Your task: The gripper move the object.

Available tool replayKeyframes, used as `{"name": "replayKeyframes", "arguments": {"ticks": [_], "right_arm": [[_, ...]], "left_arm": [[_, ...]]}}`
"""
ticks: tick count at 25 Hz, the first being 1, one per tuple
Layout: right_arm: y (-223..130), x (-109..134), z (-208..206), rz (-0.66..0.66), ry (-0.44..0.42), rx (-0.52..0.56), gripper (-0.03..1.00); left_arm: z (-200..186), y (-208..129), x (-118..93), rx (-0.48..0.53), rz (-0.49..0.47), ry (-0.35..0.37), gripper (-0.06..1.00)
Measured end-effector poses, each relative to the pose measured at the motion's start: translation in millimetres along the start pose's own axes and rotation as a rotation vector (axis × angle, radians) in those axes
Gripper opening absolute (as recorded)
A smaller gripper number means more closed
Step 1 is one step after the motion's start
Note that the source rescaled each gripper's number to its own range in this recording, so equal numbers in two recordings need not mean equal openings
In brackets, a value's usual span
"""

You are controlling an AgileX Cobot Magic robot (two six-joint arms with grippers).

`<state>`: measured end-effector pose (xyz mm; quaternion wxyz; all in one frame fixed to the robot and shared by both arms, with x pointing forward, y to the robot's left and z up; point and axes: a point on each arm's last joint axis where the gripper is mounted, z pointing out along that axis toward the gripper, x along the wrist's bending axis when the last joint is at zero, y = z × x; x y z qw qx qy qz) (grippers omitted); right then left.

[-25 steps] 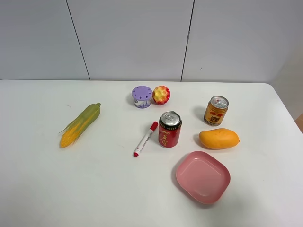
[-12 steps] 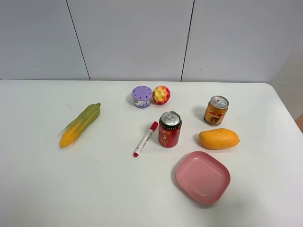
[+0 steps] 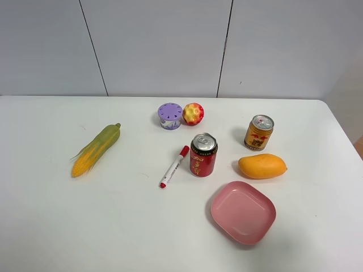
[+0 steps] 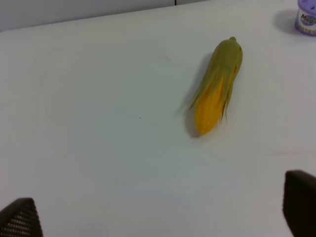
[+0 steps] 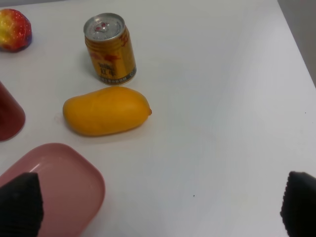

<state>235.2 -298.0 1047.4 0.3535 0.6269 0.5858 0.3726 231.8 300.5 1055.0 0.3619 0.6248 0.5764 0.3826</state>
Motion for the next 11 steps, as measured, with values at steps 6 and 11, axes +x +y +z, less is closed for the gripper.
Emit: {"name": "replayKeyframes", "arguments": {"ticks": [6, 11], "right_arm": [[0.0, 0.0, 0.0, 0.0, 0.0, 0.0, 1.0], [0.0, 0.0, 0.0, 0.0, 0.0, 0.0, 1.0]], "left_arm": [[0.0, 0.0, 0.0, 0.0, 0.0, 0.0, 0.99], [0.0, 0.0, 0.0, 0.0, 0.001, 0.0, 0.99]]}}
